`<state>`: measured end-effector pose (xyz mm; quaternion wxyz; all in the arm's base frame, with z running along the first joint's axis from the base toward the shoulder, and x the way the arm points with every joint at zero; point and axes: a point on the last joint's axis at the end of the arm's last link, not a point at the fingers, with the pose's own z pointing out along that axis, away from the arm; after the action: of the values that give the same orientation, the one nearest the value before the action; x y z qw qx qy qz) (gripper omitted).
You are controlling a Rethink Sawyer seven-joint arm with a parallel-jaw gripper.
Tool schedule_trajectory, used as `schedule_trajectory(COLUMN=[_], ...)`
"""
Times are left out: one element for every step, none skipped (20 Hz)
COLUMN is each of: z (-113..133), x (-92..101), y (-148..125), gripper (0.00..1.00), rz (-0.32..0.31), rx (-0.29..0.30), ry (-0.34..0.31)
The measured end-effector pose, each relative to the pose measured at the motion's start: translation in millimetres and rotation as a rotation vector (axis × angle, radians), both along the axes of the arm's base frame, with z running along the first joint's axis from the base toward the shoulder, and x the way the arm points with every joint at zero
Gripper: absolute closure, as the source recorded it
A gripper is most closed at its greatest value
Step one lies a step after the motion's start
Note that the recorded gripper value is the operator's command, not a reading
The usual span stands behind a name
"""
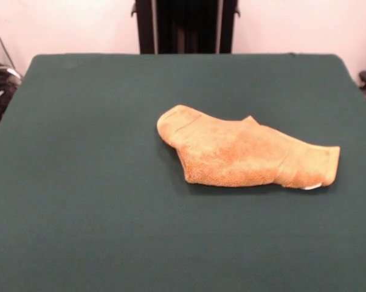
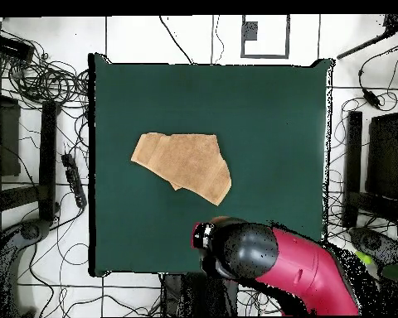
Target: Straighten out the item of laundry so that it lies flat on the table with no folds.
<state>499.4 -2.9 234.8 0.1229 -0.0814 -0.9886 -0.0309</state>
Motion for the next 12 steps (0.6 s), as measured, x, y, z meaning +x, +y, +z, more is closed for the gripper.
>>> schedule_trajectory(z=[1.2, 2.2, 5.8, 7.5, 10.2, 17.3, 19.5, 22.3, 26.7, 28.6, 30.6, 31.2], x=[-2.5, -4.4, -10.0, -12.8, -16.8, -25.6, -28.4, -31.7, -36.6, -38.9, -41.5, -42.5], y=[-2.8, -4.9, -11.0, -13.7, -17.5, -25.3, -27.5, -30.0, -33.2, -34.6, -35.4, -35.4], gripper=[0.00, 0.00, 0.00, 0.00, 0.00, 0.00, 0.00, 0.00, 0.00, 0.00, 0.00, 0.00], rz=[-0.006, -0.011, -0.026, -0.033, -0.043, -0.064, -0.070, -0.077, -0.087, -0.091, -0.095, -0.095], rx=[0.018, 0.030, 0.065, 0.082, 0.105, 0.158, 0.175, 0.196, 0.228, 0.244, 0.262, 0.268], ry=[0.042, 0.071, 0.153, 0.192, 0.248, 0.370, 0.408, 0.457, 0.530, 0.565, 0.605, 0.620])
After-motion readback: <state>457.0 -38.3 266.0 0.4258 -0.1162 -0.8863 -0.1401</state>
